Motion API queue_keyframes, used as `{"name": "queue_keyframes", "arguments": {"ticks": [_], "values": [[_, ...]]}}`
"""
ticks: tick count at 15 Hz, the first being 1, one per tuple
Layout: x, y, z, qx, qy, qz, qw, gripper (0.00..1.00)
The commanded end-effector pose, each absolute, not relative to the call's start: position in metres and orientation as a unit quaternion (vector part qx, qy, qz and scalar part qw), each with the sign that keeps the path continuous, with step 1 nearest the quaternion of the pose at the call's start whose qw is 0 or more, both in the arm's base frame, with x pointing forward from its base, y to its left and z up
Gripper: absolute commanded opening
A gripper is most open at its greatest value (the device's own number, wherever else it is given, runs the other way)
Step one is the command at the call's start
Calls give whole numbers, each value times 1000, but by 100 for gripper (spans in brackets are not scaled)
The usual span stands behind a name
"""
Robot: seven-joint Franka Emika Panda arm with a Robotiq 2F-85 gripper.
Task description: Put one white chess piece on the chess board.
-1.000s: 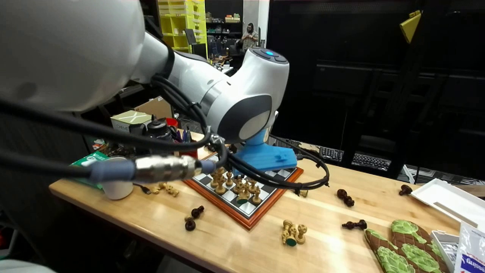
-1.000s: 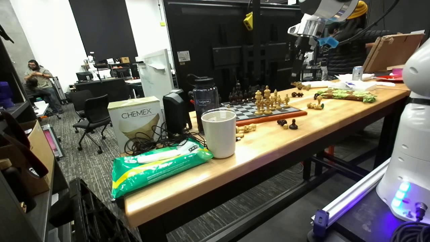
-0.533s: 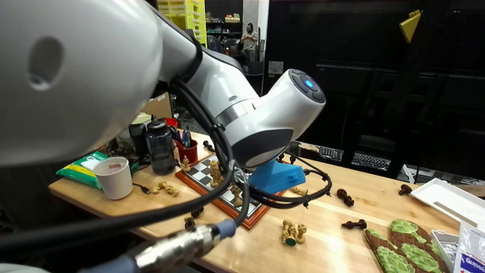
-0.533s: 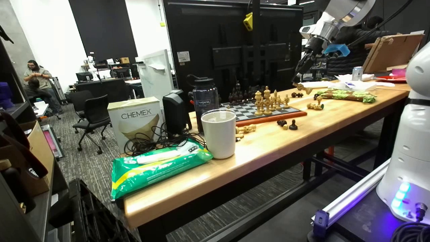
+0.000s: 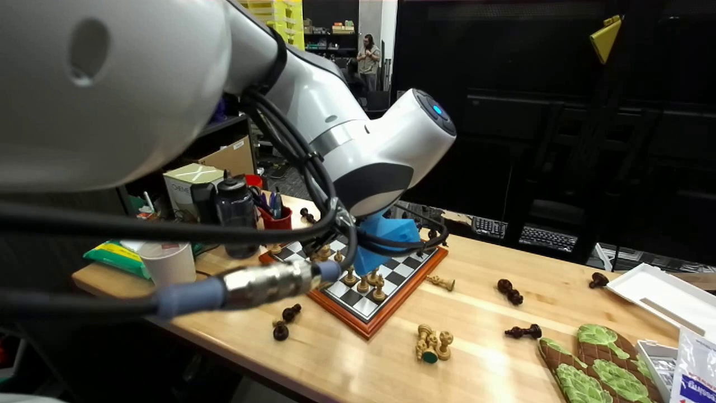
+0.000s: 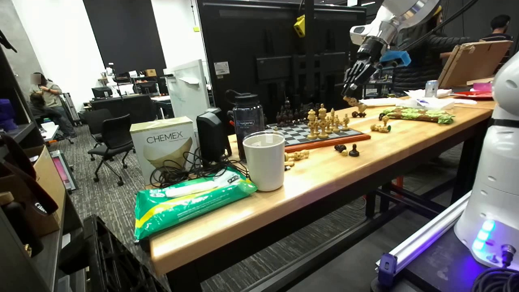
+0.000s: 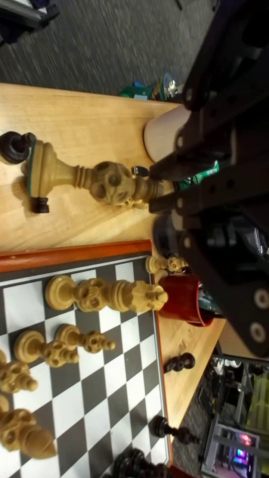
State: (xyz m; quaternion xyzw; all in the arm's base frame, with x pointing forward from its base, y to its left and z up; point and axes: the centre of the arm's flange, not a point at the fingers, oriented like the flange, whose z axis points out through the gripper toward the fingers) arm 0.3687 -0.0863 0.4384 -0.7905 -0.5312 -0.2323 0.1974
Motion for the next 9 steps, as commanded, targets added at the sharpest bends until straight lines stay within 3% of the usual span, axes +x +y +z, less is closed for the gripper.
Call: {"name": "queue_keyframes", "arguments": {"ticks": [1, 9], "values": [[388, -73, 450, -762, -573, -223, 206, 4], [412, -40, 465, -729, -625, -195, 200, 4]]}}
